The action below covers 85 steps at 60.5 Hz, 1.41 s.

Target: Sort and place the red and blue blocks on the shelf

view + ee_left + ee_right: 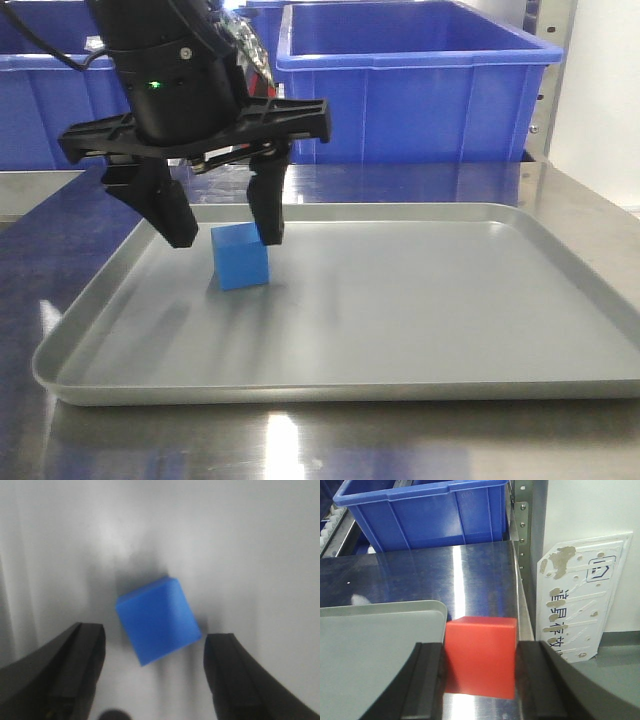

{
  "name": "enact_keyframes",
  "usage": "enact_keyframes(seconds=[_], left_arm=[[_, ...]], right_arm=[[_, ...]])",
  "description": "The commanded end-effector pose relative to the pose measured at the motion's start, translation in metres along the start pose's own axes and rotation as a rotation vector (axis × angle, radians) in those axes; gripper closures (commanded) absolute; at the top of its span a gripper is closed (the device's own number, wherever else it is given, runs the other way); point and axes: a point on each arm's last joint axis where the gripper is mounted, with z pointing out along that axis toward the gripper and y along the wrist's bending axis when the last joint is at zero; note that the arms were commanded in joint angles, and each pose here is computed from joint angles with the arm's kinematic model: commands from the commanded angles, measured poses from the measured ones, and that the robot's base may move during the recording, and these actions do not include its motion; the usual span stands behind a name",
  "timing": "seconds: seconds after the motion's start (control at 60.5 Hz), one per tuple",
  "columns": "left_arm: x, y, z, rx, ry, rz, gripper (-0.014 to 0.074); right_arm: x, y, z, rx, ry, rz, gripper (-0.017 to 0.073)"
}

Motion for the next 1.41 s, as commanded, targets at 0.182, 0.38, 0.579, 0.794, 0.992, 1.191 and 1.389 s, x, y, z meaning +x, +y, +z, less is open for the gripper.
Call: enact_keyframes(seconds=[0.182, 0.38, 0.579, 0.794, 0.992, 1.191, 1.389], left_arm=[[-0.01, -0.01, -0.016, 0.082, -0.094, -0.092, 0.0111], [-0.006, -0.01, 0.001, 0.044, -0.038, -0.119, 0.0111], [-0.005, -0.012, 0.008, 0.04, -0.029, -0.12, 0.0111], [-0.006, -0.013, 0.007, 0.048, -0.038, -0.137, 0.0115], [-0.006, -0.013, 0.007, 0.049, -0.039, -0.137, 0.015], [-0.006, -0.011, 0.008, 0.026, -0.043, -0.119, 0.0391], [-0.009, -0.003, -0.002, -0.042, -0.084, -0.05, 0.0469]], right_arm=[[-0.017, 0.002, -0.003, -0.014, -0.117, -0.011, 0.051], [-0.017, 0.002, -0.003, -0.014, -0.117, -0.011, 0.051], [-0.017, 0.002, -0.003, -0.014, -0.117, -0.011, 0.051], [-0.017, 0.002, -0.003, -0.014, -0.117, -0.011, 0.051], [-0.017, 0.002, -0.003, -0.014, -0.117, -0.011, 0.051], [-0.017, 0.002, -0.003, -0.014, -0.117, -0.011, 0.051], [-0.017, 0.002, -0.003, -0.014, -0.117, -0.011, 0.051]])
